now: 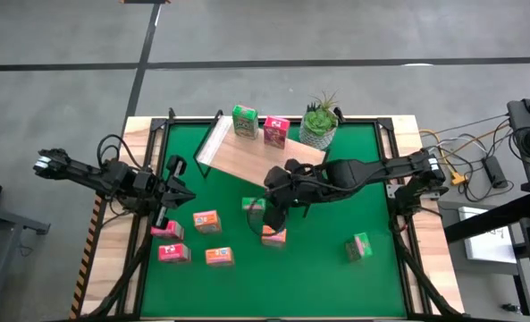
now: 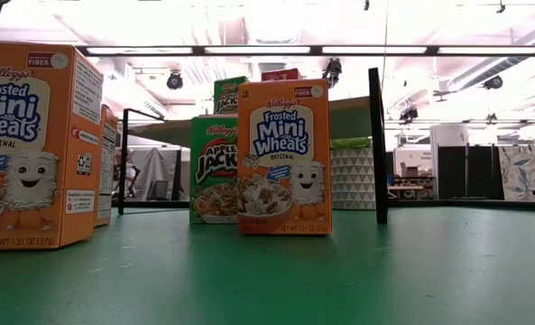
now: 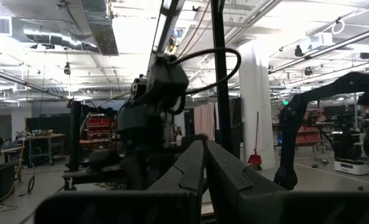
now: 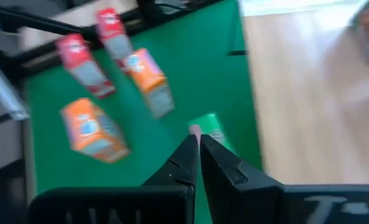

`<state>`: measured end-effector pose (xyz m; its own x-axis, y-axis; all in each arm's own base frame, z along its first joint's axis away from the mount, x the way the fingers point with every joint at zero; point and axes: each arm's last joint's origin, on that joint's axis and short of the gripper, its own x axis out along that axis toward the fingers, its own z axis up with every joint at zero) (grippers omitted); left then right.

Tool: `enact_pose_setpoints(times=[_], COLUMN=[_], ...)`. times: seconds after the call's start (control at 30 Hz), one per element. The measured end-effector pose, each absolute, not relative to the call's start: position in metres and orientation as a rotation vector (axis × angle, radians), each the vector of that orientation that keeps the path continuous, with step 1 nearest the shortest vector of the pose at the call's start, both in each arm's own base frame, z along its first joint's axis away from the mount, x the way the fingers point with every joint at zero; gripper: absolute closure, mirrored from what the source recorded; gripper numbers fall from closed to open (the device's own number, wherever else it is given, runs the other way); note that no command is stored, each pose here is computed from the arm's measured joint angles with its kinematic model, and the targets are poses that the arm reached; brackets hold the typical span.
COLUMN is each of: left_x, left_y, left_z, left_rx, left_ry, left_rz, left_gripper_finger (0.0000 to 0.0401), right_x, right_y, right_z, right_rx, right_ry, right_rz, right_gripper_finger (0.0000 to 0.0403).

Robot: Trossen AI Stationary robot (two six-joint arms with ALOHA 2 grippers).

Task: Stack cereal on shelf
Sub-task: Put the middle right orange cereal box on the shelf

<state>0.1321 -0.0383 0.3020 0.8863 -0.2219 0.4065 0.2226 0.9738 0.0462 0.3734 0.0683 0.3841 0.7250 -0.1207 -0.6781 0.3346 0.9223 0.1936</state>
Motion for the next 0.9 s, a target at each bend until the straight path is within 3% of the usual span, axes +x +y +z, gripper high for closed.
enact_pose_setpoints(times=[0.33, 0.67, 0.9], left_x=[0.131, 0.130, 0.128], left_y=[-0.038, -0.038, -0.037], left_z=[0.304, 0.310, 0.312], left_rx=[0.018, 0.020, 0.070], left_ry=[-0.449, -0.468, -0.489], left_rz=[-0.224, -0.222, -0.208], left_gripper_finger=[0.0401, 0.0401, 0.0401], right_x=[0.362, 0.360, 0.359], right_y=[0.107, 0.129, 0.127], right_z=[0.362, 0.315, 0.295], right_rx=[0.300, 0.231, 0.211], right_ry=[0.889, 0.925, 0.946], right_rz=[-0.047, -0.079, -0.115], right_gripper_finger=[0.0394, 0.0390, 0.0312])
